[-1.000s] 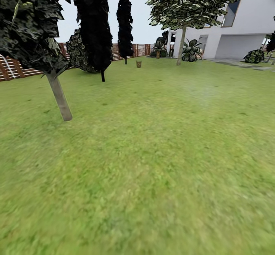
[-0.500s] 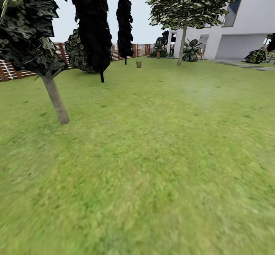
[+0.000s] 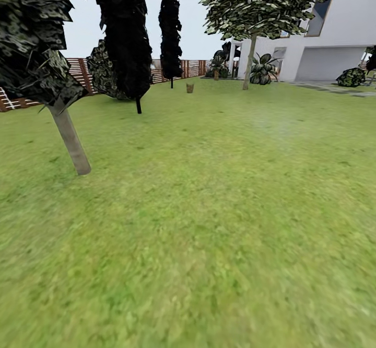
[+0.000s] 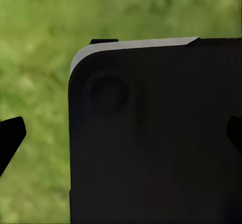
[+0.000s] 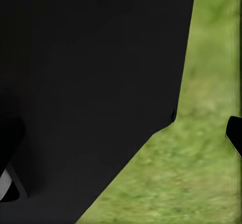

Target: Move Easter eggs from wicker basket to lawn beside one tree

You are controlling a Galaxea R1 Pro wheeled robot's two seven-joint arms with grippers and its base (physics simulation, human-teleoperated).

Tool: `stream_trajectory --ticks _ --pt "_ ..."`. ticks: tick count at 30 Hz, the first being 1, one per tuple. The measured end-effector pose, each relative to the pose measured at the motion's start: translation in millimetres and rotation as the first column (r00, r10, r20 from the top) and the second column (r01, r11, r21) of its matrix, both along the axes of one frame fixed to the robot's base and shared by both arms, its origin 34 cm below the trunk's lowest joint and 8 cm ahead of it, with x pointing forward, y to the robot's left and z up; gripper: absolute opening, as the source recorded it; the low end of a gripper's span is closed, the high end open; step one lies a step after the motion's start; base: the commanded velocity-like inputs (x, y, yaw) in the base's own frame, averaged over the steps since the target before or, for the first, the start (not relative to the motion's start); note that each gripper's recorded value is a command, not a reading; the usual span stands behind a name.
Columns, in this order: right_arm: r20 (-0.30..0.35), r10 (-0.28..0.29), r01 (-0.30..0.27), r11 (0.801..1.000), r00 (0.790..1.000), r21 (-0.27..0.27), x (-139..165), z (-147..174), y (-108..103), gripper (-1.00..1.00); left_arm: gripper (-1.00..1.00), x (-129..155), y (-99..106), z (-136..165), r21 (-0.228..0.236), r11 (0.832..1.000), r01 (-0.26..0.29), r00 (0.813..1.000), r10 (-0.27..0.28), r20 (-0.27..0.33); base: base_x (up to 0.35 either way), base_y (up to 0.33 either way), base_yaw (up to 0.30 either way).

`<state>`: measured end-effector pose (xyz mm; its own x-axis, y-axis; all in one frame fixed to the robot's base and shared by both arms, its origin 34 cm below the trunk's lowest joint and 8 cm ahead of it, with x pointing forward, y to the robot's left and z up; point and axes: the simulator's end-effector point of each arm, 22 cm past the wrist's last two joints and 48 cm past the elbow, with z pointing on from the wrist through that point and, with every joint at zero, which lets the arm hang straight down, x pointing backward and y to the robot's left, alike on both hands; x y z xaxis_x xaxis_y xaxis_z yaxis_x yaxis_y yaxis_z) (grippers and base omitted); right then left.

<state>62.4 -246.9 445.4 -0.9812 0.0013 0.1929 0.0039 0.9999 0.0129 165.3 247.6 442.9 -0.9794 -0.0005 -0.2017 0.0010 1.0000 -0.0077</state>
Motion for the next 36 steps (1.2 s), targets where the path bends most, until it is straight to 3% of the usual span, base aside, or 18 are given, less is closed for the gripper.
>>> stream_trajectory --ticks 36 --pt "0.000 -0.004 0.004 1.000 1.000 0.001 0.0 0.0 1.2 1.00 1.00 4.6 0.3 1.0 0.001 1.000 -0.002 1.000 0.002 0.021 0.339 0.000 0.000"
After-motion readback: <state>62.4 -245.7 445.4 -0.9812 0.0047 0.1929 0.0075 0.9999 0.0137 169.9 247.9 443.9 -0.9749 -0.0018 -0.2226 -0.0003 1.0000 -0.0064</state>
